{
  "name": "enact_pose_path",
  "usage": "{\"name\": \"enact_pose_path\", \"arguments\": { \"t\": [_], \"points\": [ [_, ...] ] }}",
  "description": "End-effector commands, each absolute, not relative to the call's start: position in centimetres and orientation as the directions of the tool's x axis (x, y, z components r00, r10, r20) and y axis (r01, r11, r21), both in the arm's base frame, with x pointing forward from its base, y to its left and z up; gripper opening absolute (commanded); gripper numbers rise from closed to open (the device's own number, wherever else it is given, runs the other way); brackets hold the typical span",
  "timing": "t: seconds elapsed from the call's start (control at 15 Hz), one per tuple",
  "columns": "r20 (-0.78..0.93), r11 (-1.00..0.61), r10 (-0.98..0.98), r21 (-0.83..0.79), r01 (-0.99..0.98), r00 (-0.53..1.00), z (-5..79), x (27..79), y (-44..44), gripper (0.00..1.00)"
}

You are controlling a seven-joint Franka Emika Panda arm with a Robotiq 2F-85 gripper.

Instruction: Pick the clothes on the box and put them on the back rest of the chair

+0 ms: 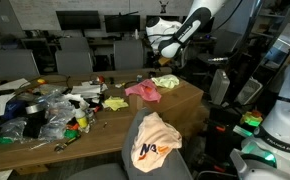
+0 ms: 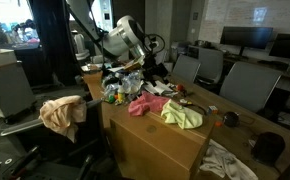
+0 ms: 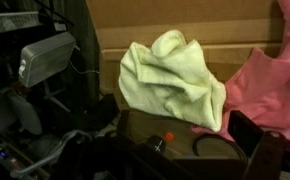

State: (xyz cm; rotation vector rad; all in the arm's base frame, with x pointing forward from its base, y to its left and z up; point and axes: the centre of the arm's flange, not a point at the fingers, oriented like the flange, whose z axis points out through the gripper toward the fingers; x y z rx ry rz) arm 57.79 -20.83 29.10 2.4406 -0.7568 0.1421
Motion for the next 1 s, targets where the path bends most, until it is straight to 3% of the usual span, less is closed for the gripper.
{"name": "enact_pose_path", "arguments": {
  "t": [0.0, 0.53, 0.93],
  "points": [
    [0.169, -0.668, -0.563, 0.483, -0.566, 0.809, 28.2, 58.8, -21.6, 1.00],
    [0.050, -0.793, -0.538, 0.308, -0.526, 0.841, 27.4, 58.7, -22.2, 1.00],
    [0.024, -0.808, -0.525, 0.300, -0.507, 0.851, 26.7, 59.0, -23.2, 1.00]
  ]
}}
